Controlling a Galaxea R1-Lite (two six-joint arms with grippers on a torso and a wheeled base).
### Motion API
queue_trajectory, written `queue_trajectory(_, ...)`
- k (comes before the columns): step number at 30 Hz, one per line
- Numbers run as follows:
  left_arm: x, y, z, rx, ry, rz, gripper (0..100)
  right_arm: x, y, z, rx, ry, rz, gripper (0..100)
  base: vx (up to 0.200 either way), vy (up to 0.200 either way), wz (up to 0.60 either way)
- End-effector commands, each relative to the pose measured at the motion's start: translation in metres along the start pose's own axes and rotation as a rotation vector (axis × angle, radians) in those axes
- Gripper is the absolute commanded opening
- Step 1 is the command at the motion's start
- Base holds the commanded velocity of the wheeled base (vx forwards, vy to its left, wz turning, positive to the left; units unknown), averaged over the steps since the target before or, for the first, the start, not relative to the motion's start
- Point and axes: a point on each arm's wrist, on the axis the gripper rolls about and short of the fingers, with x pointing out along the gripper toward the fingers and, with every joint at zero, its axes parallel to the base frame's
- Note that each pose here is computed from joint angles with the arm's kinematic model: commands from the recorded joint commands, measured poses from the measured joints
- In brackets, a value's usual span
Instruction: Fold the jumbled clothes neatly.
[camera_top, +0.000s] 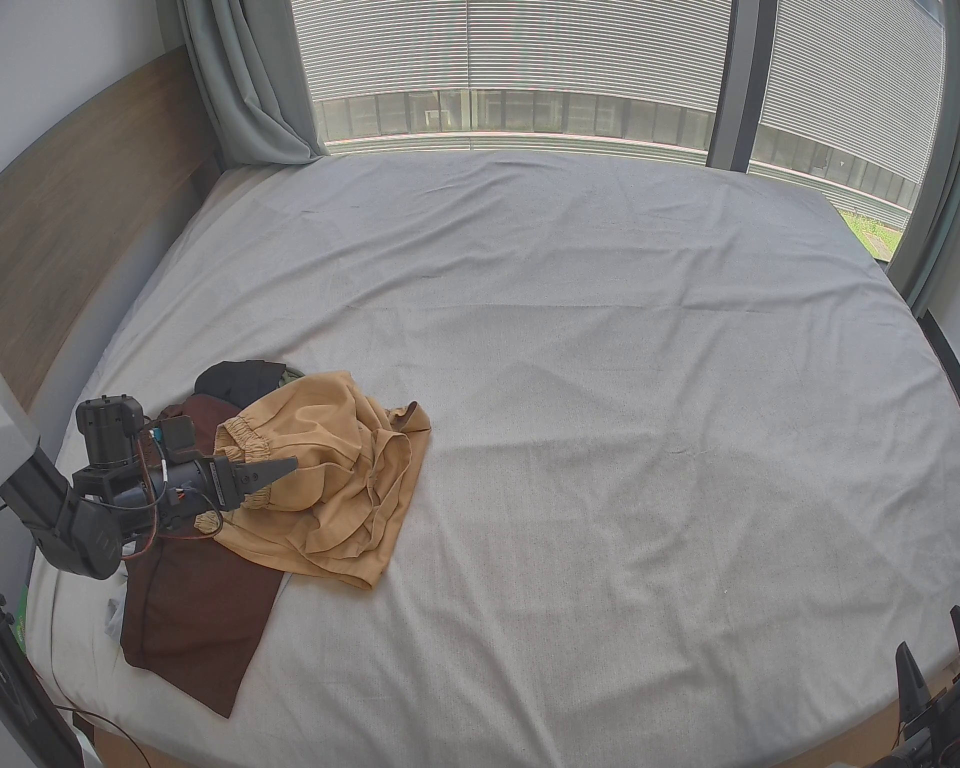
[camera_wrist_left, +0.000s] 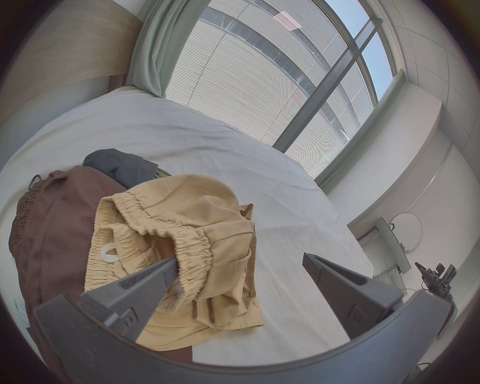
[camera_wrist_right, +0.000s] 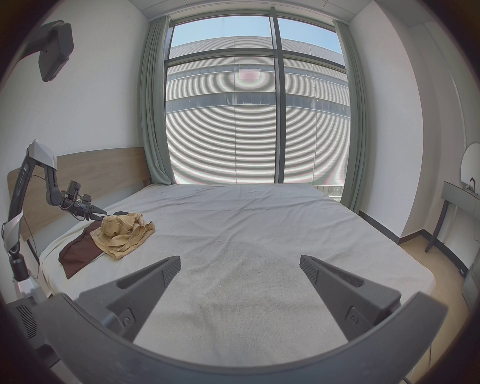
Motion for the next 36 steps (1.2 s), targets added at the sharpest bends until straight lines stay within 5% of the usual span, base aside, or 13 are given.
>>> queue_trajectory(1,0.008,0.0,-0.006,-0.002,0.018,-0.013,100,0.0,0.0,-0.005,0.001,0.001,0.0,100,0.0,0.0,0.0)
queue_trajectory(23,0.029,0.009,-0.011,0.035,-0.029,-0.038,100,0.0,0.0,-0.005,0.001,0.0,0.0,100,0.0,0.0,0.0)
queue_trajectory(24,0.029,0.01,-0.011,0.035,-0.029,-0.038,0,0.0,0.0,-0.005,0.001,0.0,0.0,100,0.0,0.0,0.0)
queue_trajectory(36,0.035,0.015,-0.014,0.036,-0.047,-0.041,0,0.0,0.0,-0.005,0.001,0.0,0.0,100,0.0,0.0,0.0)
